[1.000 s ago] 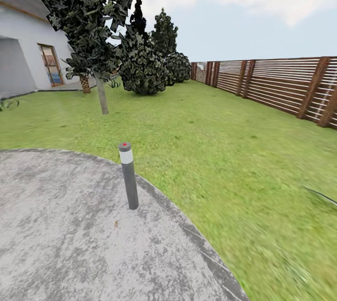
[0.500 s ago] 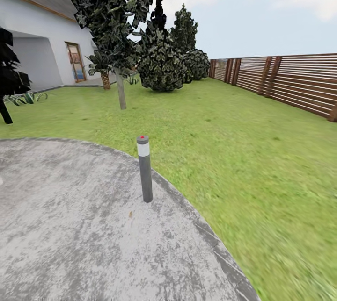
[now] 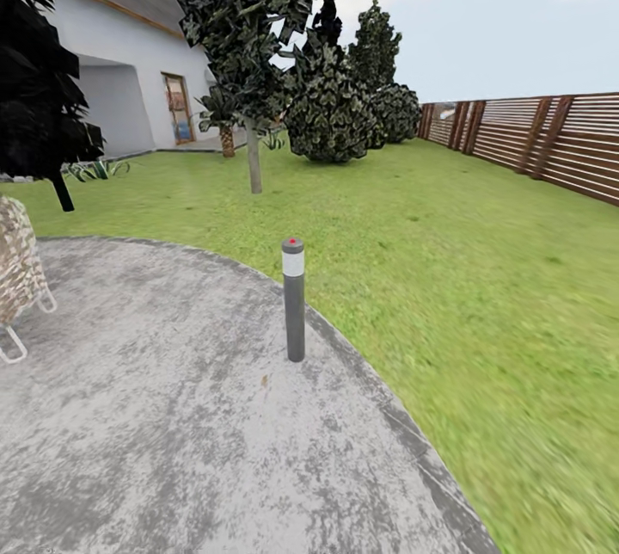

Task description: Pick up the pesticide atomizer in the garden and spray insectifuge to fully cover both potted plants in the garden.

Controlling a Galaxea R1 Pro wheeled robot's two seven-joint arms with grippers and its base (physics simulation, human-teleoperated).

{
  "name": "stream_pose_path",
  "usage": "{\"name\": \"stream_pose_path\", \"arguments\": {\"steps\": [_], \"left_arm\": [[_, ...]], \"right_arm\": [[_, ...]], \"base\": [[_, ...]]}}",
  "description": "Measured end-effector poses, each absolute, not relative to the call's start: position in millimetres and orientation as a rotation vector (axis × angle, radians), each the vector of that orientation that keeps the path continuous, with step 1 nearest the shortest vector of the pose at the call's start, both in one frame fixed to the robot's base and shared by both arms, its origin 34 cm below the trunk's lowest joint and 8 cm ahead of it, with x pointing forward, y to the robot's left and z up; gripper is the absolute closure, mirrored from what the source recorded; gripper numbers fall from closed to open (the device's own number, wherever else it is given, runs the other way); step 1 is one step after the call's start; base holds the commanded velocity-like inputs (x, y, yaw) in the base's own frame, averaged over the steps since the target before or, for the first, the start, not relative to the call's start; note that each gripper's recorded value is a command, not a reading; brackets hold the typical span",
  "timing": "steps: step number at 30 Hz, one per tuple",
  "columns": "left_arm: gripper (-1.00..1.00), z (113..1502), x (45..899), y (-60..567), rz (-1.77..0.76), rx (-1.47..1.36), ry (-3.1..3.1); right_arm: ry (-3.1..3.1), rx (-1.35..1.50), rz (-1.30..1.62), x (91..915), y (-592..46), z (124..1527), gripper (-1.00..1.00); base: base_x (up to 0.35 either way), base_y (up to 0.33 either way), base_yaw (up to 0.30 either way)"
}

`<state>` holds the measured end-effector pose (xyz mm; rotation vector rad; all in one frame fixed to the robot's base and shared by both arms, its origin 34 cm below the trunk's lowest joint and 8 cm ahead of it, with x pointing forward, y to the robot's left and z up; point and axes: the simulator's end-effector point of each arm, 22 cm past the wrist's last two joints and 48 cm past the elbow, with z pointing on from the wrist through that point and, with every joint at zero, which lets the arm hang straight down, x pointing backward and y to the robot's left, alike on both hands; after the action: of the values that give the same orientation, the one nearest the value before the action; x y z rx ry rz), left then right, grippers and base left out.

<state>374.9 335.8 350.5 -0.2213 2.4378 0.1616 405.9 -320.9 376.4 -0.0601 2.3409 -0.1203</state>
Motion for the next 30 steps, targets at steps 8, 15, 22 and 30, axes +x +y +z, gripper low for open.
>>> {"name": "stream_pose_path", "arguments": {"steps": [8, 15, 22, 30], "left_arm": [[-1.0, 336, 370, 336, 0.164, -0.22, 2.446], [-1.0, 334, 367, 336, 0.165, -0.218, 2.454], [-1.0, 332, 364, 336, 0.166, -0.218, 2.463], [-1.0, 330, 361, 336, 0.168, -0.218, 2.472]], "right_arm": [[2.351, -0.061, -0.12, 401, -321, 361, -1.0], [2.359, -0.063, -0.12, 398, -321, 359, -1.0], [2.368, -0.064, -0.12, 395, -321, 356, -1.0], [2.374, -0.065, -0.119, 393, -320, 354, -1.0]], "base": [[0.0, 0.0, 0.196], [0.0, 0.0, 0.195], [0.0, 0.0, 0.196], [0.0, 0.0, 0.235]]}}
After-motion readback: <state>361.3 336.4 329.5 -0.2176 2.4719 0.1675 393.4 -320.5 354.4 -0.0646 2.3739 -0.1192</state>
